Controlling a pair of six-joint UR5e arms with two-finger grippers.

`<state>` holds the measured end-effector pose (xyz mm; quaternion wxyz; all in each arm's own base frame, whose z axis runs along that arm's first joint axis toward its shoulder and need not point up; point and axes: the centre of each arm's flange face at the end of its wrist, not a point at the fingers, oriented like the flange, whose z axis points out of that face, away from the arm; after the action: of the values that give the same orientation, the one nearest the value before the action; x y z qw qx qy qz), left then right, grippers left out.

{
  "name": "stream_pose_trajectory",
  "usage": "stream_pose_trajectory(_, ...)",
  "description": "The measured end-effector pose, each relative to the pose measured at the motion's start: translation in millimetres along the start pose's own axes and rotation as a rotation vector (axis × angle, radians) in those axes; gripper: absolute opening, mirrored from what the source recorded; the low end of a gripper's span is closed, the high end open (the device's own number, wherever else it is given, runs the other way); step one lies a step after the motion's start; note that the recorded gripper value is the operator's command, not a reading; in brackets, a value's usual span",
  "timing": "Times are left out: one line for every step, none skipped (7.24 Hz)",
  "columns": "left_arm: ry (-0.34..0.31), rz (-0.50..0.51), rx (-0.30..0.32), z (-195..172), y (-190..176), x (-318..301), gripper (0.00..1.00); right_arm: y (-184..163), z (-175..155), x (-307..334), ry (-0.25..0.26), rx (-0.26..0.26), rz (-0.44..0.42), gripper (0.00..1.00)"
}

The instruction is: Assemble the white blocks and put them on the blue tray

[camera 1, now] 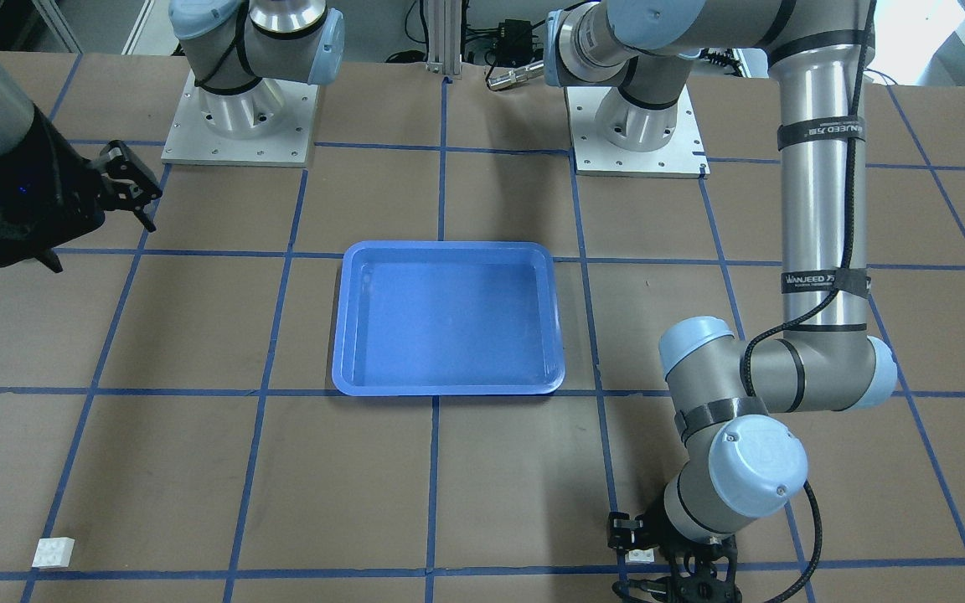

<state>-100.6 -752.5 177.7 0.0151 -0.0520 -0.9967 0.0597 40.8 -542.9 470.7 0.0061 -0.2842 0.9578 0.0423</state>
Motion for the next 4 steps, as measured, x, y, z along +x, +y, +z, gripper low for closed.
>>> stream_pose_trajectory(0.0, 0.0, 0.003, -1.9, -0.2, 0.1, 0.0, -2.4, 5.9, 15.5, 0.013, 0.012, -0.048, 1.0)
stream_pose_trajectory(0.001, -0.001, 0.005, -3.4, -0.4, 0.2, 0.0, -4.9, 11.4, 24.5, 0.018, 0.016, -0.09, 1.0)
stream_pose_trajectory(0.0, 0.0, 0.013, -9.2, -0.9, 1.1, 0.0, -8.5, 19.4, 31.0, 0.013, 0.011, -0.163, 1.0)
stream_pose_trajectory(-0.003, 0.004, 0.028, -24.1, -0.8, 5.3, 0.0, -12.0, 27.9, 37.6, 0.006, 0.005, -0.252, 1.0)
